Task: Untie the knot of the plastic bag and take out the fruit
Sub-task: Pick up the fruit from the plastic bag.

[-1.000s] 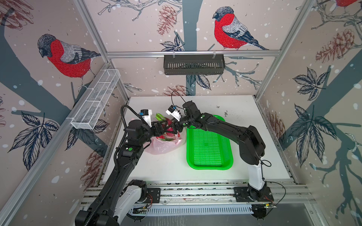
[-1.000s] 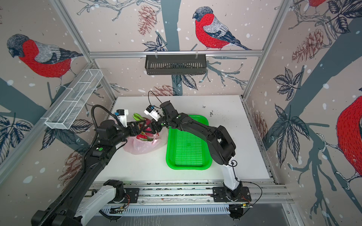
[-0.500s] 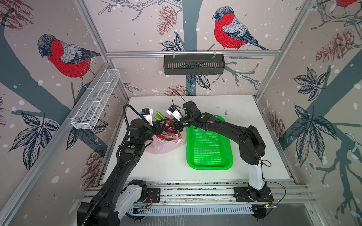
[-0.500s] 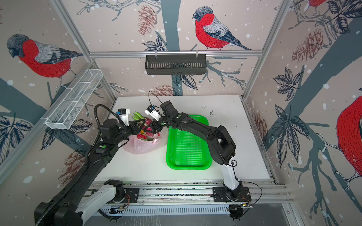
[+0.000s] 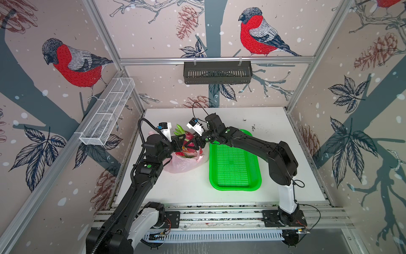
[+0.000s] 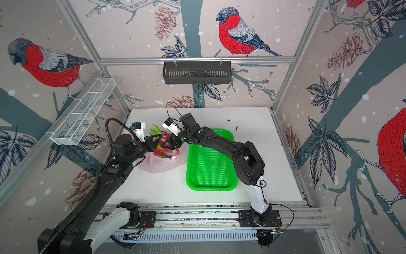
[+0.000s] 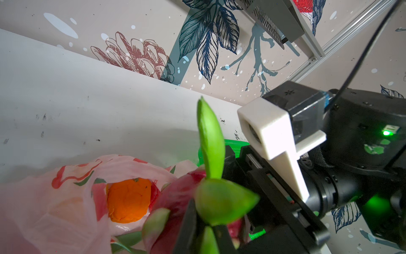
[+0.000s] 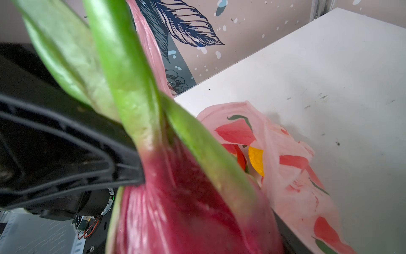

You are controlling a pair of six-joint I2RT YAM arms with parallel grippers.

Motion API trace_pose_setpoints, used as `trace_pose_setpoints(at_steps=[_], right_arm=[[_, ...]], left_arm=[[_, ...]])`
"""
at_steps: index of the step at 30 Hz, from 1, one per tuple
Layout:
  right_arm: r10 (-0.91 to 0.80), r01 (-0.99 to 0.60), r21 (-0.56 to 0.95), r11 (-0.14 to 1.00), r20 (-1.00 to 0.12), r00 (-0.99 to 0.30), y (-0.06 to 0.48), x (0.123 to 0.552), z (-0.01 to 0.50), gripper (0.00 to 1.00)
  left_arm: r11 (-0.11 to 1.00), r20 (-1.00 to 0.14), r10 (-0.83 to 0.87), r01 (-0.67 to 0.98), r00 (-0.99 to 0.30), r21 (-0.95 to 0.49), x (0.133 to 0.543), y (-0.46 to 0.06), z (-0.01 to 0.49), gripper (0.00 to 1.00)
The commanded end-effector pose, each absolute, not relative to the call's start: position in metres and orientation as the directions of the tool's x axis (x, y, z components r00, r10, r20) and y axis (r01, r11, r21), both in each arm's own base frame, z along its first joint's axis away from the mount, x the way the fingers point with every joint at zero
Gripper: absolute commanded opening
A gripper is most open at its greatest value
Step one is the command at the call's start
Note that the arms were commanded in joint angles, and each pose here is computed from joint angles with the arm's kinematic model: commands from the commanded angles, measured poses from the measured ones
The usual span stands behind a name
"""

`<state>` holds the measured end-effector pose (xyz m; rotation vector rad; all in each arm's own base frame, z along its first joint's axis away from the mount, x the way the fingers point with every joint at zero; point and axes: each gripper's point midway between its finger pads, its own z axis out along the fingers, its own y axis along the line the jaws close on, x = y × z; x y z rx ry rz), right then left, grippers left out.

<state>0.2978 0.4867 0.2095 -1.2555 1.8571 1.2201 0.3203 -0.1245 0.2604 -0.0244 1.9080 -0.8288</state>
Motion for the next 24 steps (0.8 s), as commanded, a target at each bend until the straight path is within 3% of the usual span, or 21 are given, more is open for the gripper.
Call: trace_pose_setpoints(at_steps=[1, 11, 24], right_arm=[[-0.383, -0.930, 0.352, 0.109, -0.848, -0.366, 0.487, 0.290, 0.217, 0.34], [-0.386, -0.931, 0.330, 0.156, -0.847, -0.365, 0.487, 0.292, 0.210, 0.60], [-0.387, -0.941, 0.277, 0.195, -0.860, -0.333, 0.490, 0.295, 0.207, 0.81]], left_arm=[[0.751, -0.833, -0.375, 0.393, -0.408, -0.531, 0.322, -0.126, 0.286, 0.00], [0.741, -0.844, -0.393, 0.418, -0.364, -0.526, 0.320, -0.126, 0.302, 0.00], [0.743, -0.853, -0.401, 0.426, -0.334, -0.516, 0.315, -0.123, 0.314, 0.00]])
